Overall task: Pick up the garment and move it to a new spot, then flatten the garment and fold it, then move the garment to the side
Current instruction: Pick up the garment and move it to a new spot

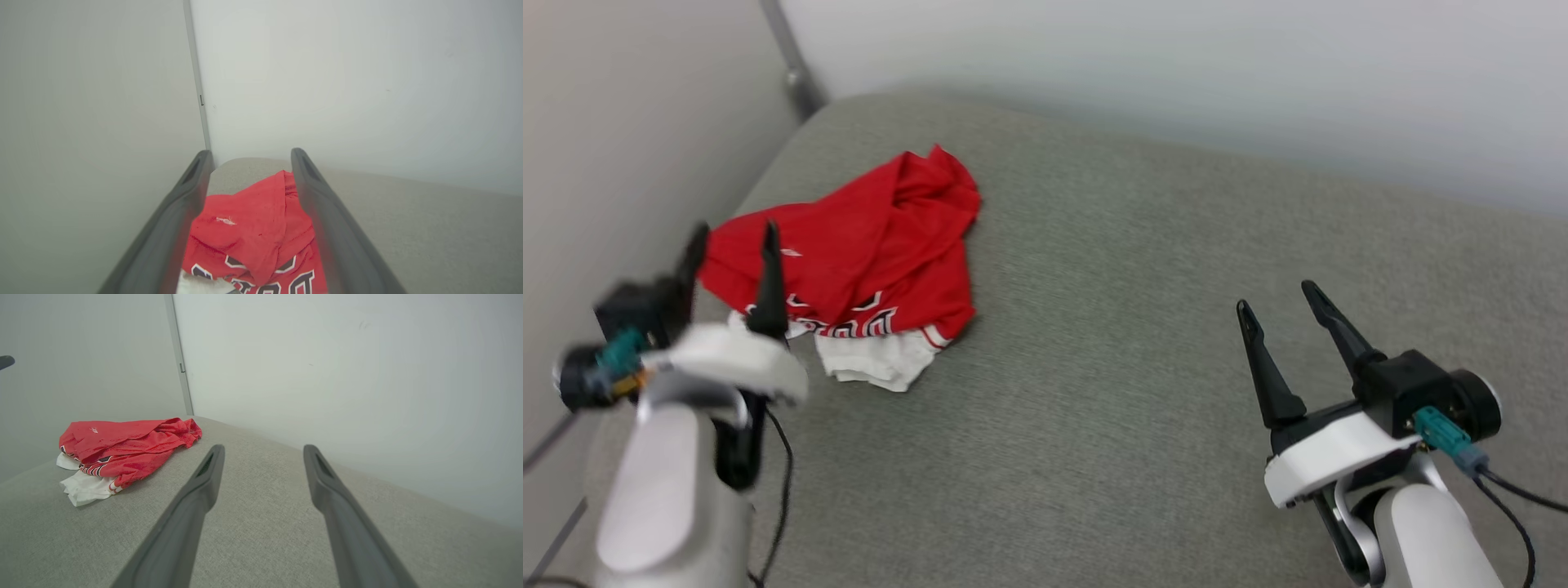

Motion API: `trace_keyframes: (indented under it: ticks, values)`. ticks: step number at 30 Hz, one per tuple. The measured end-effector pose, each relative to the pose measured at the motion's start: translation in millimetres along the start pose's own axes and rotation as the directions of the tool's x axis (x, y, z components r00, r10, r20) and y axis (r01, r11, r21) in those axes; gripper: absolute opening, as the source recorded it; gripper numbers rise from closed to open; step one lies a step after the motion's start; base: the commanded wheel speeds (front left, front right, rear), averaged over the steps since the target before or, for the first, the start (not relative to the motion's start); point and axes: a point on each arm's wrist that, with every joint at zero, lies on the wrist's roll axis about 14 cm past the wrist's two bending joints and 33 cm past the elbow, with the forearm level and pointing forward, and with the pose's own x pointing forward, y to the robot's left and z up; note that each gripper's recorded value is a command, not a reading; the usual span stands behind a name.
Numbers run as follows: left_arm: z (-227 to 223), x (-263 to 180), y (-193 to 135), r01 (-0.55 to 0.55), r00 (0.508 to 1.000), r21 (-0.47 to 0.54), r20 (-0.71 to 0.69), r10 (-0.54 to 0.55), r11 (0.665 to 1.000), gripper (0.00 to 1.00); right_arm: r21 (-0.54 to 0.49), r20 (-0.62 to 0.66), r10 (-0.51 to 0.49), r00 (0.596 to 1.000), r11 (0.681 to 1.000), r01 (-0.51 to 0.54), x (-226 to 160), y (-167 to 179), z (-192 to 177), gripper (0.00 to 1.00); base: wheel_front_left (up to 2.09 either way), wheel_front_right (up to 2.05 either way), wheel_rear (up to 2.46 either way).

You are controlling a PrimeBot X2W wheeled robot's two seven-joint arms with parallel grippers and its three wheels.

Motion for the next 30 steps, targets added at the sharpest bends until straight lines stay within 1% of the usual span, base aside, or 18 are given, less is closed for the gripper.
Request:
trace_keyframes:
  ticks: [2,4,6,8,10,11,13,15,18,21,22,24,27,28,29,30]
  values:
    - [11.8,27.1,-6.3,0.033,0.999,0.026,0.006,-0.033,0.999,1.00,-0.009,-0.007,-0.023,1.000,1.000,0.023,0.8,-10.4,-2.6,1.00,0.00,0.00,0.00]
    - [15.5,51.2,-12.8,0.062,0.998,0.043,-0.018,-0.061,0.997,1.00,-0.009,-0.010,-0.049,0.999,0.999,0.049,0.0,-21.5,-5.9,1.00,0.00,0.00,0.00]
    - [9.8,72.5,-18.4,0.100,0.992,0.091,-0.083,-0.093,0.991,1.00,-0.010,-0.017,-0.079,0.997,0.997,0.079,-1.1,-34.4,-10.6,1.00,0.00,0.00,0.00]
    - [-0.7,91.9,-24.7,0.133,0.980,0.113,-0.162,-0.114,0.985,1.00,-0.006,-0.030,-0.113,0.993,0.994,0.113,-3.8,-48.0,-18.1,1.00,0.00,0.00,0.00]
    - [-19.9,105.6,-36.5,0.176,0.954,0.108,-0.265,-0.143,0.978,1.00,-0.003,-0.047,-0.146,0.988,0.989,0.146,-7.9,-60.6,-26.6,1.00,0.00,0.00,0.00]
    - [-32.0,109.9,-41.5,0.196,0.933,0.099,-0.326,-0.155,0.976,1.00,-0.002,-0.054,-0.162,0.985,0.987,0.162,-10.1,-66.6,-30.3,1.00,0.00,0.00,0.00]
    - [-59.6,113.8,-45.6,0.224,0.873,0.080,-0.460,-0.163,0.971,1.00,0.003,-0.069,-0.193,0.979,0.981,0.193,-15.7,-78.0,-38.7,1.00,0.00,0.00,0.00]
    - [-88.1,111.1,-44.9,0.243,0.791,0.064,-0.590,-0.160,0.968,1.00,0.006,-0.079,-0.220,0.972,0.975,0.222,-20.5,-88.5,-45.6,1.00,0.00,0.00,0.00]
    - [-128.5,98.1,-38.5,0.248,0.637,0.035,-0.759,-0.136,0.968,1.00,0.016,-0.100,-0.256,0.962,0.966,0.259,-27.8,-101.3,-57.2,1.00,0.00,0.00,0.00]
    - [-156.6,84.7,-28.7,0.232,0.494,0.013,-0.863,-0.106,0.973,1.00,0.023,-0.118,-0.282,0.952,0.958,0.287,-34.0,-110.9,-67.2,1.00,0.00,0.00,0.00]
    - [-164.8,80.4,-26.3,0.226,0.456,0.008,-0.885,-0.099,0.974,1.00,0.024,-0.124,-0.289,0.949,0.955,0.294,-35.3,-113.9,-70.2,1.00,0.00,0.00,0.00]
    - [-178.0,74.1,-26.2,0.217,0.396,-0.008,-0.913,-0.096,0.976,1.00,0.032,-0.132,-0.302,0.944,0.951,0.308,-37.3,-118.7,-75.8,1.00,0.00,0.00,0.00]
    - [-193.2,65.9,-27.4,0.173,0.323,-0.051,-0.941,-0.105,0.984,1.00,0.037,-0.153,-0.312,0.938,0.946,0.321,-40.4,-122.5,-85.4,1.00,0.00,0.00,0.00]
    - [-196.5,63.8,-27.1,0.158,0.299,-0.060,-0.948,-0.106,0.986,1.00,0.036,-0.156,-0.312,0.937,0.946,0.321,-40.4,-123.1,-86.7,1.00,0.00,0.00,0.00]
    - [-198.3,63.8,-26.3,0.148,0.290,-0.062,-0.951,-0.103,0.987,1.00,0.035,-0.154,-0.313,0.937,0.946,0.322,-39.7,-124.1,-86.7,1.00,0.00,0.00,0.00]
    - [-200.5,63.2,-26.3,0.134,0.282,-0.070,-0.954,-0.106,0.988,0.76,0.029,-0.149,-0.314,0.938,0.946,0.322,-38.6,-125.5,-85.7,1.00,0.00,0.00,0.00]
